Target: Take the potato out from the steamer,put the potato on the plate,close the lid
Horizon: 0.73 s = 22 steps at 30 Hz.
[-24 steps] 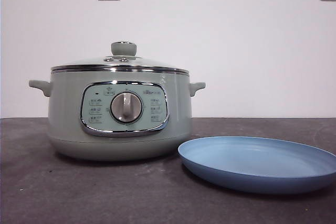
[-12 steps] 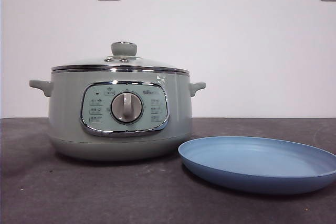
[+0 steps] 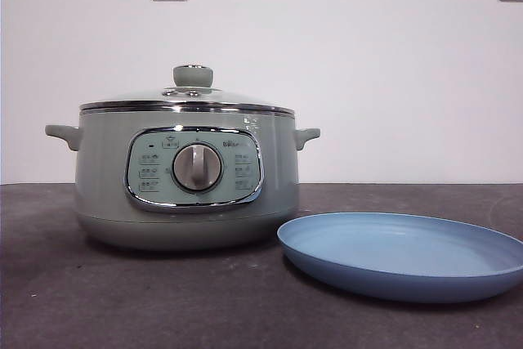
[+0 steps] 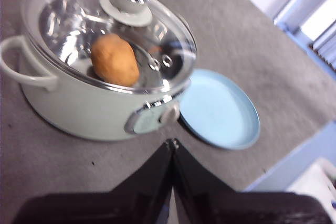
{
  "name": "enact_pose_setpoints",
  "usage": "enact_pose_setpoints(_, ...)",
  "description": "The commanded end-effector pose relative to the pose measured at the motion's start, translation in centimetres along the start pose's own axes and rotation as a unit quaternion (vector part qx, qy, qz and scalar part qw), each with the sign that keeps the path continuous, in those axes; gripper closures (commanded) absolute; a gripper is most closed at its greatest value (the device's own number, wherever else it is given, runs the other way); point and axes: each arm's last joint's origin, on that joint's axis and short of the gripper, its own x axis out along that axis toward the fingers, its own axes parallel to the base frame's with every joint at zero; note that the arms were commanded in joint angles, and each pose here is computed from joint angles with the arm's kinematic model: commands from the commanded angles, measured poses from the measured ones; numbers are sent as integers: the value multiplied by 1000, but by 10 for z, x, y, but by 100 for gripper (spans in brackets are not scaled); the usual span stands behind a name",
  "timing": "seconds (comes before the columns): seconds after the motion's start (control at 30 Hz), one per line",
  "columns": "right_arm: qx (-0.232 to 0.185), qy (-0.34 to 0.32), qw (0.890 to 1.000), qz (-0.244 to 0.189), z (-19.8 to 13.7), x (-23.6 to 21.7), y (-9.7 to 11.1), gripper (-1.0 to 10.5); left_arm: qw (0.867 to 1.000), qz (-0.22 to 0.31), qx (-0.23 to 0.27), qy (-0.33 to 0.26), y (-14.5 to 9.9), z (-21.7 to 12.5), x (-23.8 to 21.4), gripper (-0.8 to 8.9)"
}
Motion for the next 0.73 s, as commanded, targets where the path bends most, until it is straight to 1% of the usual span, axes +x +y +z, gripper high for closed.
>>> enact_pose_setpoints(0.03, -31, 34, 999, 14, 3, 3, 1, 958, 999, -7, 35, 18, -2, 3, -2, 822)
enact_pose_setpoints(0.17, -29, 58, 998, 28, 5, 12, 0, 956, 999, -5, 36, 24, -3, 6, -3, 816)
enact_pose_setpoints(0.2, -29, 61, 997, 29, 6, 13, 0, 940, 999, -3, 36, 24, -3, 6, -3, 813)
enact_pose_setpoints(0.23, -26, 63, 997, 30, 6, 14, 0, 939, 999, -2, 35, 25, -3, 6, -3, 803)
enact_pose_setpoints(0.27, -26, 64, 997, 31, 6, 15, 0, 934, 999, -2, 35, 25, -3, 6, -3, 762)
enact_pose_setpoints(0.3, -26, 65, 997, 31, 6, 15, -1, 908, 999, -2, 34, 26, -3, 5, -3, 682)
enact_pose_setpoints(0.33, -26, 65, 997, 31, 6, 15, -1, 841, 999, -2, 33, 27, -3, 5, -3, 550)
enact_pose_setpoints(0.37, -24, 65, 997, 31, 6, 15, -1, 745, 999, -2, 32, 27, -3, 5, -3, 397)
enact_pose_setpoints(0.4, -19, 65, 997, 30, 6, 15, -1, 646, 999, -2, 32, 27, -3, 5, -3, 280)
enact_pose_setpoints(0.43, -12, 65, 997, 29, 6, 15, -1, 526, 999, -2, 32, 27, -3, 5, -3, 196)
enact_pose_setpoints(0.47, -6, 65, 997, 29, 6, 15, -1, 421, 999, -2, 32, 27, -3, 5, -3, 181)
enact_pose_setpoints(0.5, -3, 65, 997, 29, 6, 15, -1, 357, 999, -2, 32, 27, -3, 5, -3, 184)
enact_pose_setpoints(0.53, -3, 65, 997, 29, 6, 15, -1, 324, 999, -2, 32, 27, -3, 5, -3, 184)
enact_pose_setpoints(0.73, -2, 65, 997, 29, 6, 15, -1, 318, 999, -1, 32, 25, -2, 7, -3, 184)
